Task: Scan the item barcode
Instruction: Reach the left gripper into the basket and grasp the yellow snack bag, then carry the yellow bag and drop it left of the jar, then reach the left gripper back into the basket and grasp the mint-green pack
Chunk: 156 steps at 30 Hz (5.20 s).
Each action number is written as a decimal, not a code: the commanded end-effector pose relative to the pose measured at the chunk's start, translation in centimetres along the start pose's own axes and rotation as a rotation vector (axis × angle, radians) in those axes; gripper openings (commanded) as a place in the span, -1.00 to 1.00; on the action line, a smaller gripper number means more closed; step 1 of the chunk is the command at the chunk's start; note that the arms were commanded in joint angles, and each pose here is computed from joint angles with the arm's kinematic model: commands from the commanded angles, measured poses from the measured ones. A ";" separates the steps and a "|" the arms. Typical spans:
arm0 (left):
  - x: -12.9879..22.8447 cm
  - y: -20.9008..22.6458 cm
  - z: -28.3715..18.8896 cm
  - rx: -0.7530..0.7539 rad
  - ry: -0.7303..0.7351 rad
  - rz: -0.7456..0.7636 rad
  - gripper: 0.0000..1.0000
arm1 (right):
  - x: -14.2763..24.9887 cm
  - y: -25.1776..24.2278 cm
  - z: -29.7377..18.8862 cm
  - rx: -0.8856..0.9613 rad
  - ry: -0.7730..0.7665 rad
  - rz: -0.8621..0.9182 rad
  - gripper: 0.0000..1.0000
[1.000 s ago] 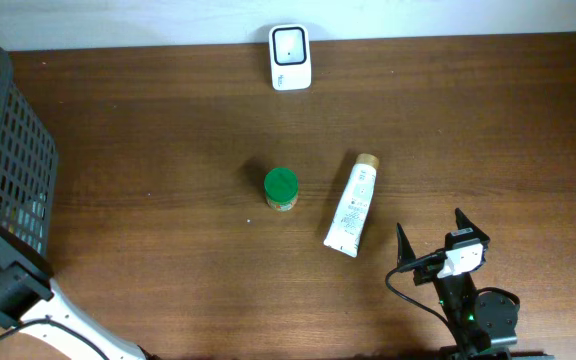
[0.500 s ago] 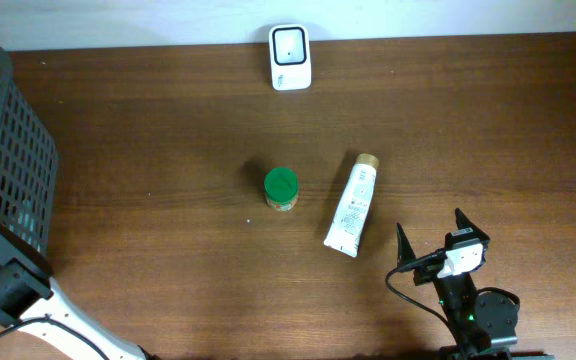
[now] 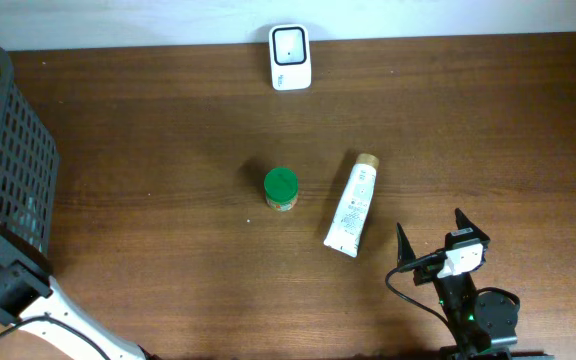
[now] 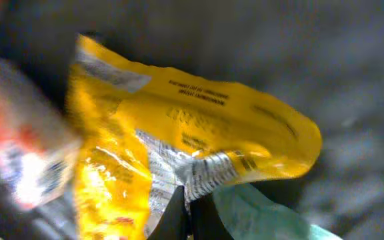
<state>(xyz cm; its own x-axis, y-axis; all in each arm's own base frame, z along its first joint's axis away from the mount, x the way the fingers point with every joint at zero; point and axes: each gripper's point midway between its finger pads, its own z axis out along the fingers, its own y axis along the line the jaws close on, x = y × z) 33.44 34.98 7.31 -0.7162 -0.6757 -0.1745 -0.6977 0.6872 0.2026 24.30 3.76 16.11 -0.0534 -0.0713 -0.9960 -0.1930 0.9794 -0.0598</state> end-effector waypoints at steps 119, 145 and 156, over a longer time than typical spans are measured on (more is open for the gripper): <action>6.0 -0.6 1.9 0.335 0.040 -0.135 0.57 | 0.2 0.0 0.0 0.000 -0.001 -0.003 0.97; 3.9 -0.7 -0.6 0.376 0.008 -0.113 -1.00 | 0.2 0.0 0.0 0.000 -0.002 -0.003 0.96; 0.7 3.0 -18.1 0.367 -0.409 -0.202 -1.00 | 0.2 0.0 0.0 0.000 -0.001 -0.003 0.96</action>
<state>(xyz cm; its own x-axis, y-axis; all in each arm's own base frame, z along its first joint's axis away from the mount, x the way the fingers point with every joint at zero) 31.49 32.19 18.12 -0.5474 -0.7384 -0.3938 -0.7366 0.6485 -0.1919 24.30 3.76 16.10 -0.0538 -0.0710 -0.9960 -0.1930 0.9794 -0.0593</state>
